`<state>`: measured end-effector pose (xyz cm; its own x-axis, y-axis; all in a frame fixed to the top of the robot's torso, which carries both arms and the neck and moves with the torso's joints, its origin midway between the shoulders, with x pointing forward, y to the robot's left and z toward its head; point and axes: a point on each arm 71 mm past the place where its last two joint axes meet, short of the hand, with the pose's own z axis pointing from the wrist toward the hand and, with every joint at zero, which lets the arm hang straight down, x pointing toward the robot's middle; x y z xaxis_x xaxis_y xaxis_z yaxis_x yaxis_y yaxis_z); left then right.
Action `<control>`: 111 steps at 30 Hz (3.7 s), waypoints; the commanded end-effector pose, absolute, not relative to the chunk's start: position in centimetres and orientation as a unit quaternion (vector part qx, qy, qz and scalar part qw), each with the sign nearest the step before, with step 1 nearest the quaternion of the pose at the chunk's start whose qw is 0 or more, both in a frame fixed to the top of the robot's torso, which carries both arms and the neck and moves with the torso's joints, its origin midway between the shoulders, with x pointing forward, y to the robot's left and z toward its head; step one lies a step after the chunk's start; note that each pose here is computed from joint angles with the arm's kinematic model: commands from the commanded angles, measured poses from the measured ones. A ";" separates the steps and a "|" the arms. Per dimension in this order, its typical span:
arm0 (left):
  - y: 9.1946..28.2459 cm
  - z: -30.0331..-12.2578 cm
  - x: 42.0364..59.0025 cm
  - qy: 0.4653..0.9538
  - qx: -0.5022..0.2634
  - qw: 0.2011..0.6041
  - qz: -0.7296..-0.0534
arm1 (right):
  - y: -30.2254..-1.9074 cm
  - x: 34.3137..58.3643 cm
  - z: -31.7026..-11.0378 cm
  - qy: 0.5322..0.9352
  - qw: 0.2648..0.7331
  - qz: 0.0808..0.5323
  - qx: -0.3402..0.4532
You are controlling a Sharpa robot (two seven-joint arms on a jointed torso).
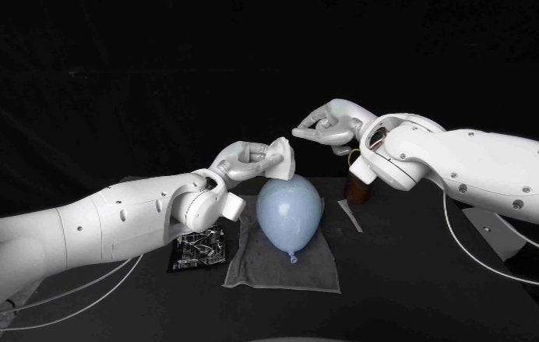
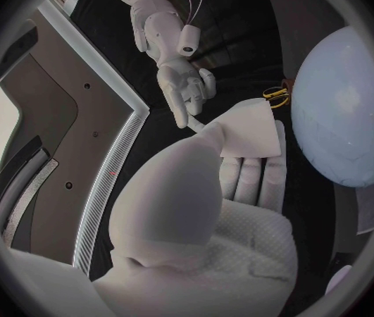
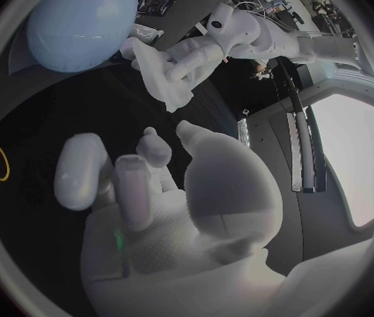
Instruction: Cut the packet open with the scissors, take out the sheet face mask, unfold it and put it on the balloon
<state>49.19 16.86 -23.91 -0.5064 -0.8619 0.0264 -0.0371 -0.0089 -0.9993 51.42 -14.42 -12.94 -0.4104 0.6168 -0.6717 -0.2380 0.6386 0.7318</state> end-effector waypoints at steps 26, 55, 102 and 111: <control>16.9 -23.8 49.1 0.613 -0.376 0.323 -0.615 | -14.3 50.4 -16.3 0.670 0.521 0.488 0.202; 16.9 -23.8 49.0 0.612 -0.377 0.323 -0.615 | -13.1 50.1 -17.8 0.696 0.487 0.493 0.190; 17.0 -23.9 49.0 0.612 -0.383 0.320 -0.613 | -13.0 50.1 -18.1 0.689 0.545 0.445 0.174; 17.1 -23.9 49.0 0.609 -0.393 0.316 -0.612 | -13.1 49.9 -17.6 0.673 0.587 0.426 0.141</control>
